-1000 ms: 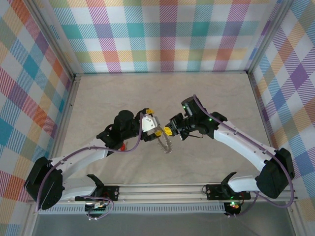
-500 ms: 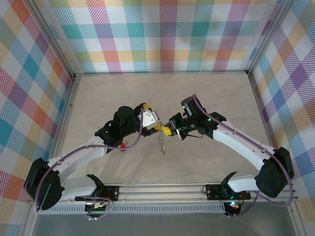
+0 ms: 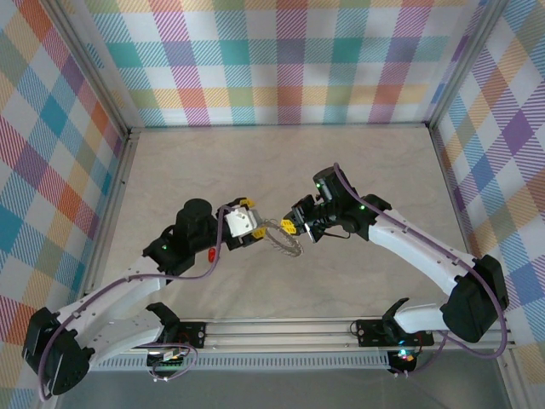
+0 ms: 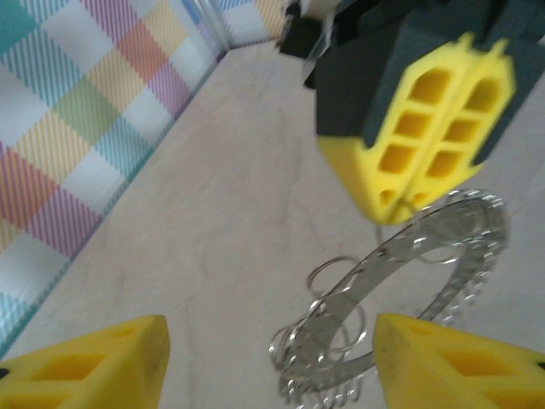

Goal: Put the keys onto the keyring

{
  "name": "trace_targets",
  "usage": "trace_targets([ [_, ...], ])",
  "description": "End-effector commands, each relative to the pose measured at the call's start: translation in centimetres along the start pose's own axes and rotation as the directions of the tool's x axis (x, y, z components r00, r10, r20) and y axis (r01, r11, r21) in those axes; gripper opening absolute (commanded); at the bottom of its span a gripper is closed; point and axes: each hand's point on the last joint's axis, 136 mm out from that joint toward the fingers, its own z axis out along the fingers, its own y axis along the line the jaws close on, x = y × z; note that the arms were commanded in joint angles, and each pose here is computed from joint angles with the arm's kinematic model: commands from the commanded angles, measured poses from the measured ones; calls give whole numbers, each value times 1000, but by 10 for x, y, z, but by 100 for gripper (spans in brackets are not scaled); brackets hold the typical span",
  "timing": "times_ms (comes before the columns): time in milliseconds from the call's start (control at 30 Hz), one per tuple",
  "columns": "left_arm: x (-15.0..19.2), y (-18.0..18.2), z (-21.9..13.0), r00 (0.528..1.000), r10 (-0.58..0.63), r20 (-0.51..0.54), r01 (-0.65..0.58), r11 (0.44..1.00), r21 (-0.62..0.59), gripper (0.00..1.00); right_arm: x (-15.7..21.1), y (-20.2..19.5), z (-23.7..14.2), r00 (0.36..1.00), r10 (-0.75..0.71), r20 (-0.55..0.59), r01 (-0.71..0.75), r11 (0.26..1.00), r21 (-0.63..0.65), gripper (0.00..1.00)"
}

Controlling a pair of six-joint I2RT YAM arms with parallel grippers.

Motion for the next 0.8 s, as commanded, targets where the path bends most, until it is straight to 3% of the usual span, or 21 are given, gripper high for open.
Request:
trace_targets([
  [0,-5,-17,5,999,-28,42,26,998,59,59,10,7,2,998,27,-52,-28,999,-16,0],
  [167,-9,-18,17,997,-45,56,41,996,75,46,10,10,9,996,48,-72,-49,999,-22,0],
  [300,-3,-21,25,999,-38,4,37,996,86,39,7,11,14,995,73,-72,-76,997,-35,0],
  [767,-3,-20,33,999,-46,6,45,995,85,25,-1,8,10,993,120,-5,-120,992,-28,0],
])
